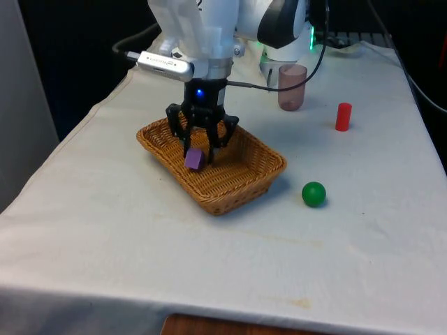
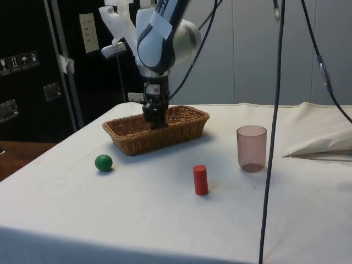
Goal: Pick up the triangular block and place it into the basket.
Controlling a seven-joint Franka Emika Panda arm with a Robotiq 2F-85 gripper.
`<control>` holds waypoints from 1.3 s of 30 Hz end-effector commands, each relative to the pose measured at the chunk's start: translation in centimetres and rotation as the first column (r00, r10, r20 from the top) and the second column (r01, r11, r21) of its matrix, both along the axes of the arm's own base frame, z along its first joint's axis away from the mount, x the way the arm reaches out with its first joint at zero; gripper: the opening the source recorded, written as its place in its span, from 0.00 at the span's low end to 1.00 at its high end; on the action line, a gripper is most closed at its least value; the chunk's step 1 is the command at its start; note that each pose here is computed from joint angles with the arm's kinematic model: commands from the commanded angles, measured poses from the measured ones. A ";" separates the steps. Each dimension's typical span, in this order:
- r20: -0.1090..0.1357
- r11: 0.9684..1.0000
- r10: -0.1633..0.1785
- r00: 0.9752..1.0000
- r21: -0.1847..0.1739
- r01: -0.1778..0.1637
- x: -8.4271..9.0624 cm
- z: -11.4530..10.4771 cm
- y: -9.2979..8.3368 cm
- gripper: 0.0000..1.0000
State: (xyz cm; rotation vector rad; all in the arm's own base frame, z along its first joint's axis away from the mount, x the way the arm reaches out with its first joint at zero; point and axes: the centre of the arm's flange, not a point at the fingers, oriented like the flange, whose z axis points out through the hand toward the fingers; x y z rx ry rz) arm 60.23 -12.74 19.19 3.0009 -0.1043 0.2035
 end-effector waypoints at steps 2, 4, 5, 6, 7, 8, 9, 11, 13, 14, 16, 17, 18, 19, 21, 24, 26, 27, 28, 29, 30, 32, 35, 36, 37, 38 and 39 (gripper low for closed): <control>0.008 1.000 0.002 1.000 0.005 -0.002 0.0 0.0 0.0 0.60; 0.009 1.000 0.001 1.000 0.004 -0.001 0.0 0.0 0.0 0.70; 0.008 1.000 0.001 1.000 0.005 -0.001 0.0 -0.1 0.0 0.74; 0.007 1.000 0.001 1.000 0.004 -0.001 -0.1 -0.1 0.0 0.79; 0.007 1.000 0.002 1.000 0.004 -0.002 0.0 -0.1 0.0 0.88; 0.007 1.000 0.002 1.000 0.004 -0.002 0.0 -0.1 0.0 0.93; 0.007 1.000 0.002 1.000 0.004 -0.002 0.0 -0.1 0.0 0.97; 0.007 1.000 0.002 1.000 0.004 -0.002 0.0 -0.1 0.0 1.00; 0.006 1.000 0.002 1.000 0.004 -0.002 0.0 -0.1 0.1 1.00; 0.007 1.000 0.002 1.000 0.003 -0.002 0.0 0.3 0.1 1.00; 0.009 1.000 0.003 1.000 0.003 -0.003 0.1 1.0 0.3 1.00; 0.016 1.000 0.003 1.000 0.005 -0.003 0.2 1.7 0.4 1.00; 0.017 1.000 0.004 1.000 0.007 -0.004 0.2 1.9 0.6 1.00; 0.019 1.000 0.004 1.000 0.008 -0.004 0.2 2.2 0.7 1.00; 0.020 1.000 0.005 1.000 0.011 -0.006 0.2 2.5 0.8 1.00; 0.030 1.000 0.006 1.000 0.021 -0.007 0.2 3.5 1.2 1.00; 0.034 1.000 0.006 0.999 0.027 -0.007 0.2 4.0 1.4 1.00; 0.037 1.000 0.006 0.999 0.029 -0.007 0.2 4.2 1.6 1.00; 0.038 0.999 0.009 0.999 0.031 -0.010 0.3 4.1 1.5 1.00; 0.038 1.000 0.007 0.999 0.030 -0.008 0.2 4.3 1.6 1.00; 0.039 0.999 0.006 0.999 0.032 -0.008 0.2 4.5 1.7 1.00; 0.042 0.999 0.006 0.999 0.035 -0.007 0.2 4.8 1.8 1.00; 0.052 0.999 0.006 0.999 0.038 -0.008 0.3 5.7 1.8 1.00; 0.056 0.999 0.009 0.998 0.040 -0.011 0.4 5.4 1.8 1.00; 0.053 0.999 0.006 0.999 0.040 -0.008 0.3 6.0 1.9 1.00; 0.059 0.999 0.006 0.998 0.044 -0.008 0.3 6.6 2.0 1.00; 0.060 0.999 0.005 0.998 0.046 -0.008 0.3 6.8 2.0 1.00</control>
